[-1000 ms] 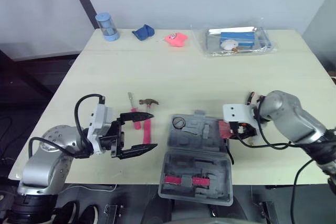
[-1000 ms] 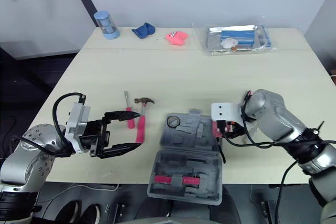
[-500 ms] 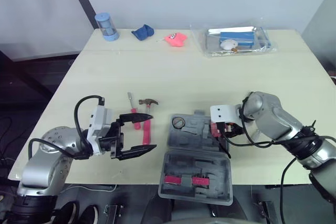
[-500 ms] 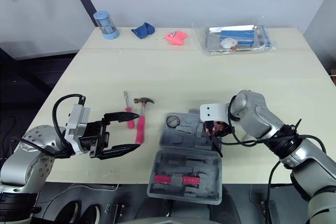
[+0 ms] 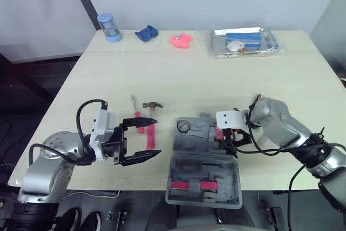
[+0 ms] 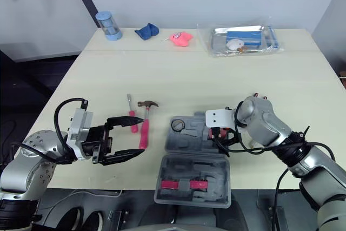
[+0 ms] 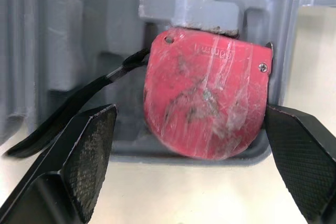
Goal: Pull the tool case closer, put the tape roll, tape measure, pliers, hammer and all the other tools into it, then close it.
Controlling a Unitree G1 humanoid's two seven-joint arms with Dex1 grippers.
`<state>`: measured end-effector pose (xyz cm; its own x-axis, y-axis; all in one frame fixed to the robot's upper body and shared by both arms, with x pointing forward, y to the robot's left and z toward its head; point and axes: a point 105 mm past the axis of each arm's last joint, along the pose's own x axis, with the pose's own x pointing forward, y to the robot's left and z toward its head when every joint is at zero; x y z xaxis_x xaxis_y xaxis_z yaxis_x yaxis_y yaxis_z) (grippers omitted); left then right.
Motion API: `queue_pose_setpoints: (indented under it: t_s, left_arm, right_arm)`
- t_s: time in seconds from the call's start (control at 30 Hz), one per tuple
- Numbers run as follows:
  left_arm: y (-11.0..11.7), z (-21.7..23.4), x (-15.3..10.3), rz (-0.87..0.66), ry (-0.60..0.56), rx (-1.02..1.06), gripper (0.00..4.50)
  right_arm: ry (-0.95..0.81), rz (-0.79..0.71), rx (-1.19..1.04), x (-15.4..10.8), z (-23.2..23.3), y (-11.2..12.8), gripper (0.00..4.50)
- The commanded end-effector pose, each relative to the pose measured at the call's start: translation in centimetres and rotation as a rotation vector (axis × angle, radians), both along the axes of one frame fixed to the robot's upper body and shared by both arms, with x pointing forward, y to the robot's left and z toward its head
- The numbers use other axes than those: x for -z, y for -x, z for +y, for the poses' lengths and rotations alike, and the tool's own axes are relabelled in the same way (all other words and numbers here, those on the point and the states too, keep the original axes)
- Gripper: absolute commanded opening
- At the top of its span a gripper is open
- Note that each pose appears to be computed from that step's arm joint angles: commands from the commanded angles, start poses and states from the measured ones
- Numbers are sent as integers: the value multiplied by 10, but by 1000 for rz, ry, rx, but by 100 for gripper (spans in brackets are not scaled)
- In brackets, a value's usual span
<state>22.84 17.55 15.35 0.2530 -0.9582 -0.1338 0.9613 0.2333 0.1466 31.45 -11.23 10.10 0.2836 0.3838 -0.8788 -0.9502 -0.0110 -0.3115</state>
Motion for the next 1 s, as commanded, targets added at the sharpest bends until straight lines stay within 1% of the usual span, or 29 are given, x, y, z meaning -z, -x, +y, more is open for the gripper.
queue_pose_setpoints:
  t_s: [0.03, 0.13, 0.2, 0.27, 0.33, 0.37, 0.4, 0.43, 0.5, 0.63, 0.7, 0.8, 0.9, 1.0]
  left_arm:
    - [2, -1, -8, -37, 6, 10, 450]
    - [2, -1, -8, -37, 5, 11, 450]
    - [2, -1, -8, -38, 5, 12, 450]
    - [1, -2, -9, -39, 7, 15, 450]
    - [1, -3, -9, -40, 8, 19, 450]
    - [1, -3, -9, -40, 9, 20, 450]
    - [0, -4, -9, -41, 10, 22, 450]
    - [0, -4, -9, -41, 10, 23, 450]
    - [0, -5, -9, -42, 11, 26, 450]
    - [-1, -5, -9, -42, 13, 31, 450]
    - [-1, -6, -10, -43, 13, 33, 450]
    - [-2, -5, -10, -44, 12, 35, 450]
    - [-2, -5, -10, -44, 12, 36, 450]
    - [-3, -5, -11, -45, 10, 35, 450]
  right_arm:
    - [-89, -66, -11, -35, -1, 3, 448]
    - [-195, -77, 14, -43, 0, 3, 448]
    - [-265, -90, 30, -42, -3, 1, 448]
    - [-374, -89, 67, -40, -6, 0, 396]
    - [-453, -100, 73, -37, -7, 1, 317]
    - [-488, -89, 76, -34, -8, 3, 258]
    - [-523, -92, 97, -31, -9, 2, 232]
    - [-557, -104, 101, -28, -10, 2, 193]
    - [-620, -116, 98, -24, -11, 2, 193]
    - [-805, -98, 142, -13, -13, 6, 193]
    - [-853, -91, 163, -3, -18, 8, 193]
    - [-939, -86, 183, 5, -20, 8, 193]
    - [-985, -66, 202, 15, -22, 8, 193]
    - [-988, -41, 224, 33, -27, 10, 193]
